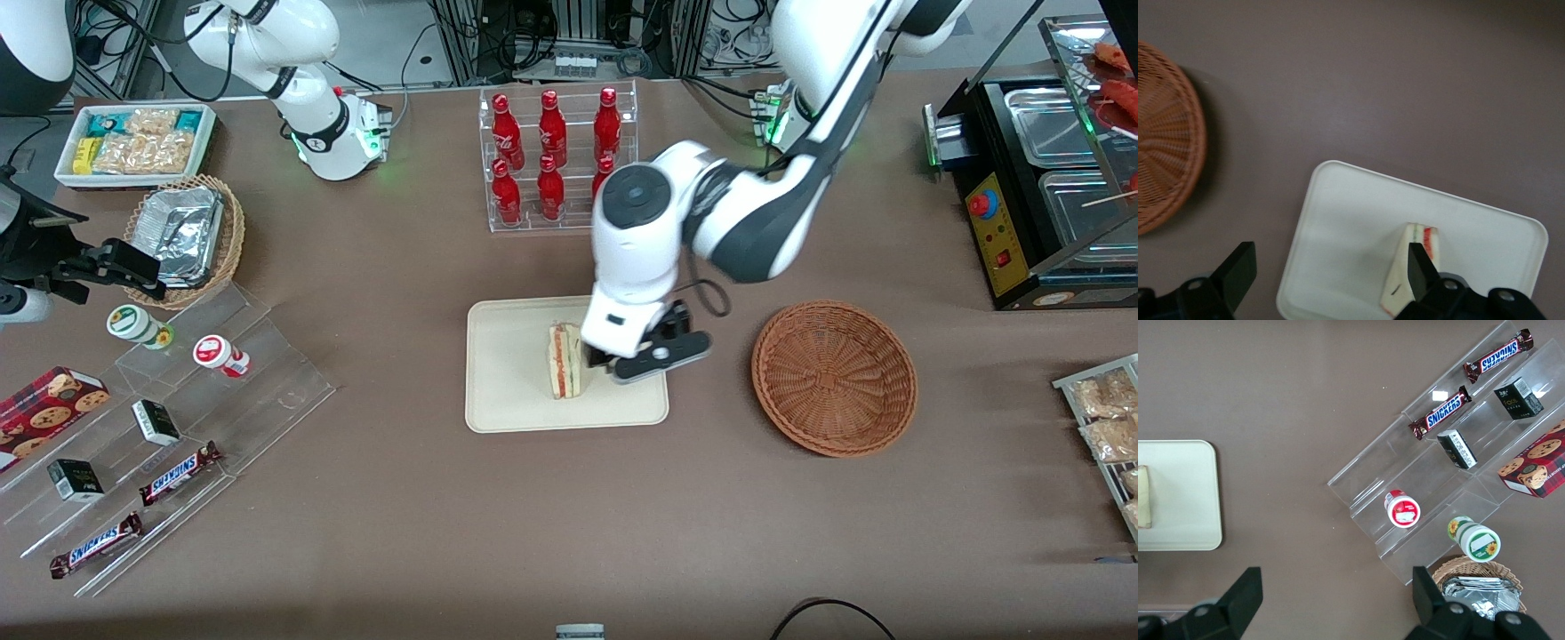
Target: Place sandwich from basket to tray
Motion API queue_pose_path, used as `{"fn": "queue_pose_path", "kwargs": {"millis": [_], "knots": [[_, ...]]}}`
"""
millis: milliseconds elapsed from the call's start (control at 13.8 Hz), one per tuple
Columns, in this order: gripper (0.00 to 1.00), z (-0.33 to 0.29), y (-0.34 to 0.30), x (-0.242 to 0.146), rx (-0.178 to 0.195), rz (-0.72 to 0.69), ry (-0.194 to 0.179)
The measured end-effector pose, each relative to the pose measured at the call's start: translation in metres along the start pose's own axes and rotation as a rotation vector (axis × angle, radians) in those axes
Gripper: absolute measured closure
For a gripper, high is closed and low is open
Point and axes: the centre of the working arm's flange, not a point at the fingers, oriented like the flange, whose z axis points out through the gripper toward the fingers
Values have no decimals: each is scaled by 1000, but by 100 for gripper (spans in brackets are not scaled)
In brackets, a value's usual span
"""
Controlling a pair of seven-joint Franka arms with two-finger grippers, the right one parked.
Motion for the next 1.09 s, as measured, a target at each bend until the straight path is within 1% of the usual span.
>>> {"fn": "queue_pose_path", "kwargs": {"millis": [72,145,362,435,580,725,870,1014,1087], "knots": [[0,-11,-13,5,19,8,-8],[0,-22,-26,11,27,21,-22],[0,-45,-79,49,39,71,-79],[0,-53,-101,65,40,87,-92],[0,-68,-144,92,32,115,-118],[0,-80,-180,111,27,142,-132],[0,-90,-203,118,29,169,-147],[0,-101,-227,127,17,201,-157],[0,-107,-241,130,18,211,-165]]}}
